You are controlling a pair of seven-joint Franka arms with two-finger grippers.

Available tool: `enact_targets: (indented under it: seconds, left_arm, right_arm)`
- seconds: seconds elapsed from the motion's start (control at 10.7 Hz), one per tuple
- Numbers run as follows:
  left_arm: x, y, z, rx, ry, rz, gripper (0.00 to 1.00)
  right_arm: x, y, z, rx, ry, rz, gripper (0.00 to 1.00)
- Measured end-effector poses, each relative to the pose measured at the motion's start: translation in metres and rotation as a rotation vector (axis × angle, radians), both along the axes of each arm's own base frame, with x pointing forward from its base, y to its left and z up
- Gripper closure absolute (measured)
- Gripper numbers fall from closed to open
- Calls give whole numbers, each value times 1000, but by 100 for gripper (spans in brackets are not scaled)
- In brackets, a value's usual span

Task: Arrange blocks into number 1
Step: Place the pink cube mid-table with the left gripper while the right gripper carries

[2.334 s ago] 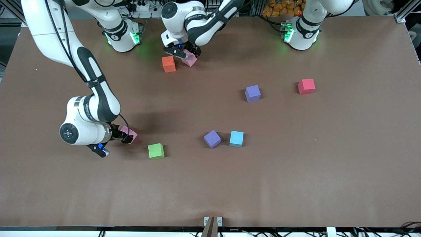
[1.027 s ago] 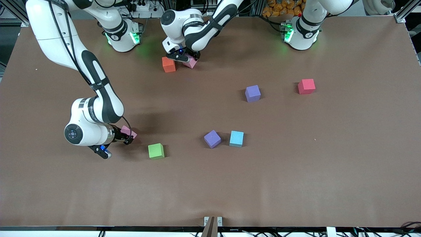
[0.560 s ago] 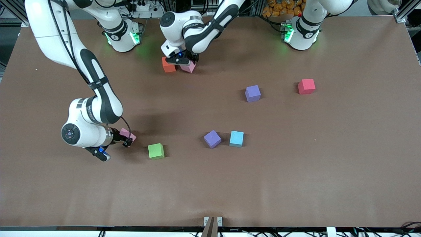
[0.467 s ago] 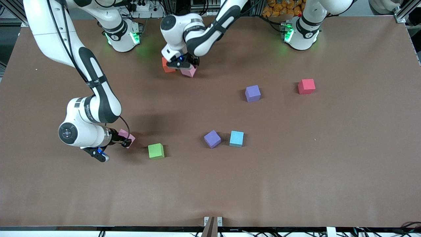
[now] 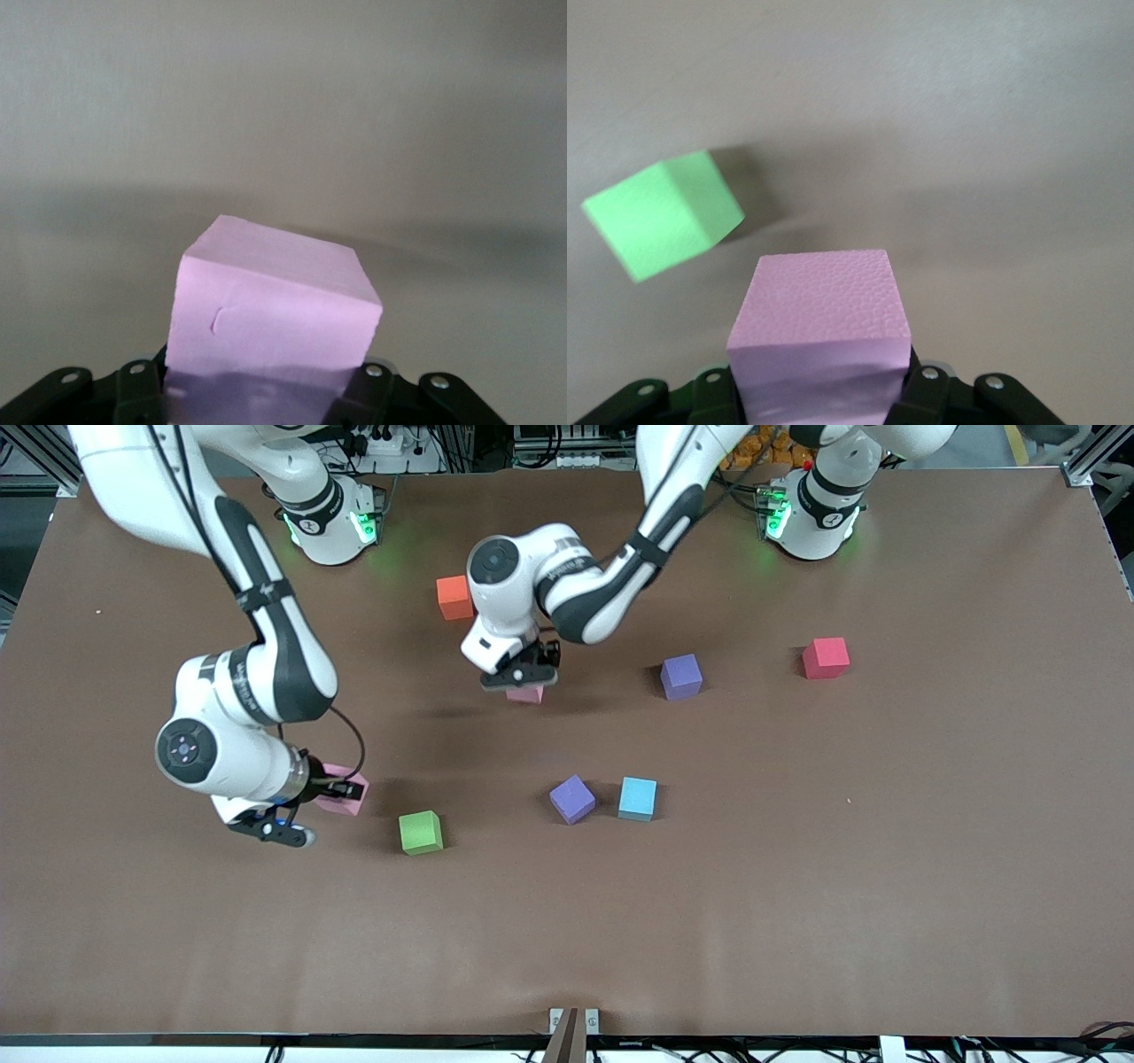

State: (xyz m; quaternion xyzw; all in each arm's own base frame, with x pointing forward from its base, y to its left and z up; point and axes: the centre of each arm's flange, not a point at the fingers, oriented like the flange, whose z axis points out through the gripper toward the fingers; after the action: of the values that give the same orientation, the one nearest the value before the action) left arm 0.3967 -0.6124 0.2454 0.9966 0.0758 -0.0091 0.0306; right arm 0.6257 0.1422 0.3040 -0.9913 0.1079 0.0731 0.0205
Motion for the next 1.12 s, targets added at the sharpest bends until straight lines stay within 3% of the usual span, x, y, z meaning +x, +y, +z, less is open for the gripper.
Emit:
enact_targets:
  seconds: [0.19,0.56,1.12]
  left_arm:
    - [8,-1,-2,-59,1,61,37]
    - [-6,-9,-19,-56,17,83,37]
    - [-10,-8,-36,-34,24,36,37]
  right_arm:
    - [-23,17,7,1,5,41,41]
    - [-77,46,-16,22,-34,77,41]
    - [-122,31,-9,56,-12,32,41]
